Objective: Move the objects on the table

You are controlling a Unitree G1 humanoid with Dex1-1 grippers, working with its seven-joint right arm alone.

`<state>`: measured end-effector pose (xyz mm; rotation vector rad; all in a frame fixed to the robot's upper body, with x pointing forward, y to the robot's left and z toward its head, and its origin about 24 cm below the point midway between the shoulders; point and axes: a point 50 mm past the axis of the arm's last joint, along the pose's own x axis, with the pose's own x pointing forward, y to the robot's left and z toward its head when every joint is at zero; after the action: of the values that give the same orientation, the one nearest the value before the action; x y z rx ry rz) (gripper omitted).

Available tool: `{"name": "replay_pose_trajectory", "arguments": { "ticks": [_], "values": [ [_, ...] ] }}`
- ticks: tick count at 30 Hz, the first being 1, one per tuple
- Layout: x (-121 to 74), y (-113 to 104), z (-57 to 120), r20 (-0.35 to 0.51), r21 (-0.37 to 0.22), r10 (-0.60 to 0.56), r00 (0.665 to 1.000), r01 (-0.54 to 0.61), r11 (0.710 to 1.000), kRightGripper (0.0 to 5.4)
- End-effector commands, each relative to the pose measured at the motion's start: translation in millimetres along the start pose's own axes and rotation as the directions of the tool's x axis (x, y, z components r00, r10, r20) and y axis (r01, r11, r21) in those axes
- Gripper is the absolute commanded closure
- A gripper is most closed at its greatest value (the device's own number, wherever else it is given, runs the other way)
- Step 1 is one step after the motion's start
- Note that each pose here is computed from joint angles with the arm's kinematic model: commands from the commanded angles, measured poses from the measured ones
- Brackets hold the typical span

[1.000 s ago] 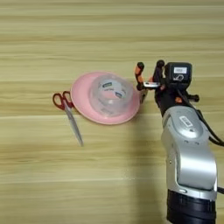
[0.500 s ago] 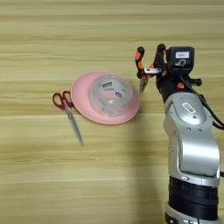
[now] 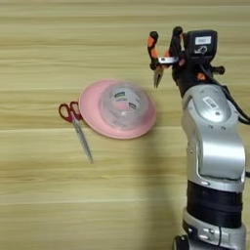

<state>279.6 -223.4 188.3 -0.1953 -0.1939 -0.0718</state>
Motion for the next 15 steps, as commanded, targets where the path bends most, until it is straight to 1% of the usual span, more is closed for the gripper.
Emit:
{"name": "replay_pose_trajectory", "arguments": {
  "ticks": [1, 7, 15],
  "values": [
    [10.5, 14, 43.0, 0.185, -0.014, 0.050, 0.981, -0.048, 0.999, 4.67],
    [12.2, 39, 55.6, 0.229, 0.001, 0.137, 0.964, -0.141, 0.990, 4.67],
    [8.1, 75, 66.7, 0.265, 0.006, 0.265, 0.927, -0.276, 0.961, 4.68]
  ]
}}
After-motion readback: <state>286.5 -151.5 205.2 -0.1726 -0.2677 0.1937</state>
